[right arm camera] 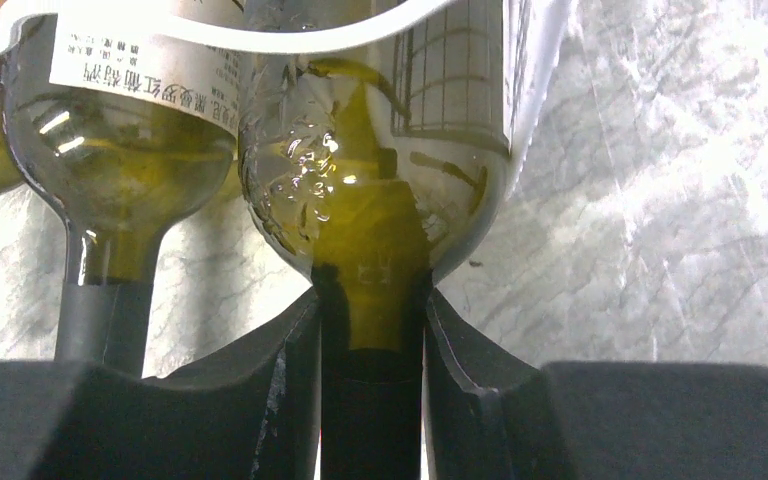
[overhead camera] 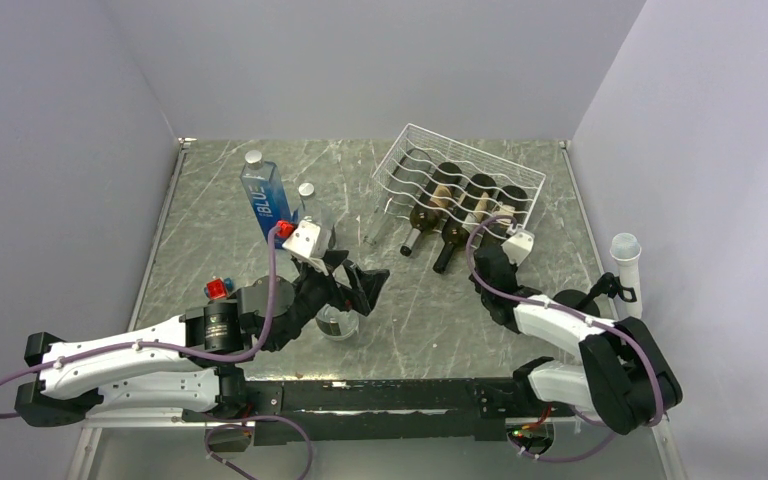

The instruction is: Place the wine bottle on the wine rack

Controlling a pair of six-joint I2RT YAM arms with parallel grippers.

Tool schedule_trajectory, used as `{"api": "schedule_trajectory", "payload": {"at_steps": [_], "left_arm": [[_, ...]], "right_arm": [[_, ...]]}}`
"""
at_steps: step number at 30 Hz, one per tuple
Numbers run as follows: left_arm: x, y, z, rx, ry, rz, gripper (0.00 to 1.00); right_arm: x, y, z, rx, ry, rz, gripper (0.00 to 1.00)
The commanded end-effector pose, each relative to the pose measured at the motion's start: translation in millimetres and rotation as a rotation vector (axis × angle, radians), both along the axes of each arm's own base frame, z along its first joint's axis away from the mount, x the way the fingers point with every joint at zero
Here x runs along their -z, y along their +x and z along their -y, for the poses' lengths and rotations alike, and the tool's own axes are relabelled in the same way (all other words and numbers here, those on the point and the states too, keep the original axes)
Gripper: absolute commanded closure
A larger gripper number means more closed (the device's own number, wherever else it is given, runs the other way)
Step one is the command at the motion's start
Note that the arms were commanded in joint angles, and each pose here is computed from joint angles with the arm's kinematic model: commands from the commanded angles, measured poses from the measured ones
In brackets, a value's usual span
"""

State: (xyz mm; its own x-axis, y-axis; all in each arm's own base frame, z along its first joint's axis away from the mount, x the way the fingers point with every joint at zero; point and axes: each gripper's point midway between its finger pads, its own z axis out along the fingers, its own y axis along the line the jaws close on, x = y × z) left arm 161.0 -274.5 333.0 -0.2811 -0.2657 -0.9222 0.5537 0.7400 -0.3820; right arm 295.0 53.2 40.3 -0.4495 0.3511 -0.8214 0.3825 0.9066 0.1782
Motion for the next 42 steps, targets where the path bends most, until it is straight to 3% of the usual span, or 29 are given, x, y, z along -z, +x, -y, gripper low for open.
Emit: {"api": "schedule_trajectory", "payload": {"at_steps": [1, 20, 24, 30, 33, 38, 42], "left_arm": [[-21.7, -0.1, -5.5, -0.011, -0.070, 0.013, 0.01], [-21.6, 0.6, -1.2, -0.005, -0.037, 0.020, 0.01], [-21.8, 0.7, -0.4, -0.004, -0.036, 0.021, 0.01], [-22.2, 1.1, -0.1, -0.004, -0.037, 0.027, 0.01], [-21.5, 1.4, -0.6, -0.008, -0.029, 0.024, 0.01], [-23.2, 1.7, -2.6, -0.012, -0.036, 0.027, 0.01], [-25.6, 2.0, -2.7, -0.012, -0.039, 0.033, 0.01]], "right_arm": [[-61.3, 44.1, 0.9, 0.006, 0.025, 0.253, 1.00], [-42.6, 58.7, 24.6, 0.055, 0.079, 0.057, 0.99], [-30.4, 57.9, 26.8, 0.067, 0.121, -0.011, 0.80], [-21.6, 56.6, 22.1, 0.064, 0.151, -0.085, 0.31], [-19.8, 51.8, 22.6, 0.071, 0.152, -0.109, 0.17], [-38.3, 48.2, 22.7, 0.054, 0.150, -0.083, 0.04], [-67.9, 43.7, 22.6, 0.023, 0.142, -0.047, 0.00]]}}
